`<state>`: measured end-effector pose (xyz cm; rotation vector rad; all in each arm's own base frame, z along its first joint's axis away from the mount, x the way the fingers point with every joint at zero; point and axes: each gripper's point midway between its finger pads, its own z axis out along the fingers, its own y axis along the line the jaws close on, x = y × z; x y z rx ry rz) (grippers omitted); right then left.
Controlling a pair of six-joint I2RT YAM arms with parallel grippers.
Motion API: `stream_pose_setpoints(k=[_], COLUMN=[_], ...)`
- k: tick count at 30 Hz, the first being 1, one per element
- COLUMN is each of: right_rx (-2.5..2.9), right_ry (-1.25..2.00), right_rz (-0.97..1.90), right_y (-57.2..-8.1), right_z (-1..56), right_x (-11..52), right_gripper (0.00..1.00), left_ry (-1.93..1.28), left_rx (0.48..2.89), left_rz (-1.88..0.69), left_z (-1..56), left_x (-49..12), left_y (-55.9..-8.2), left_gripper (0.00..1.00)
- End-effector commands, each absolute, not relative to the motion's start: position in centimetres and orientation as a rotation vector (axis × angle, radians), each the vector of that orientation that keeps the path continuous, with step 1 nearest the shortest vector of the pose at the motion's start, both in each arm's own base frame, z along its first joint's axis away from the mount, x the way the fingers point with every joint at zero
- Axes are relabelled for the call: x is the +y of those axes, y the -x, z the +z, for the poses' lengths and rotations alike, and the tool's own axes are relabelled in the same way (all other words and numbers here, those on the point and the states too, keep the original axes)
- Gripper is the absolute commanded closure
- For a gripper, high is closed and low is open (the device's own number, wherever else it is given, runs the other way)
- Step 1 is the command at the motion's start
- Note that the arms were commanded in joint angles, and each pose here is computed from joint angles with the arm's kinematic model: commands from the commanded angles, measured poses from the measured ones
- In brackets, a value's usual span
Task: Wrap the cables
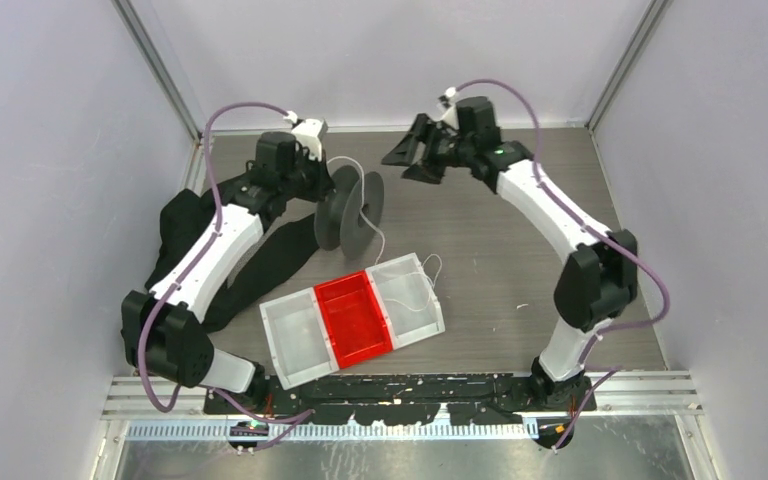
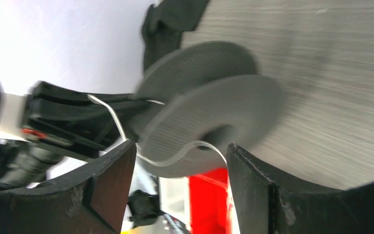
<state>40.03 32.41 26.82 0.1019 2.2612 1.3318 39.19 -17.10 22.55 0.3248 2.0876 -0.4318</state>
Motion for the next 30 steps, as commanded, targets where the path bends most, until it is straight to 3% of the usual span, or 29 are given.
stream_pose_setpoints(k=[1, 7, 14, 26, 29, 30], right_rx=[2.208, 2.093, 1.874, 1.897, 1.921, 1.939], right_ry=[0.147, 0.324, 0.641, 0.628, 0.657, 0.66], right_rz=[0.977, 0.863, 0.838, 0.848, 0.898, 0.902], right_y=[-37.4, -33.0, -27.8, -30.3, -29.7, -29.6], right_z=[29.8, 26.0, 24.3, 20.9, 20.5, 20.1], right_x=[25.4, 23.6, 29.1, 34.5, 35.3, 35.3], right_gripper=[0.26, 0.26, 0.26, 0.28, 0.33, 0.46], left_ry=[-0.458, -0.506, -0.565, -0.537, -0.534, -0.53], left_rx=[2.034, 2.14, 2.252, 2.233, 2.225, 2.222], left_rz=[-0.439, -0.486, -0.631, -0.664, -0.67, -0.676], left_z=[28.1, 29.4, 29.8, 31.1, 31.4, 31.5], left_x=[-17.3, -17.5, -18.8, -18.9, -18.8, -18.8], left_y=[-38.2, -36.3, -33.8, -33.3, -33.3, -33.3], left_gripper=[1.0, 1.0, 1.0, 1.0, 1.0, 1.0])
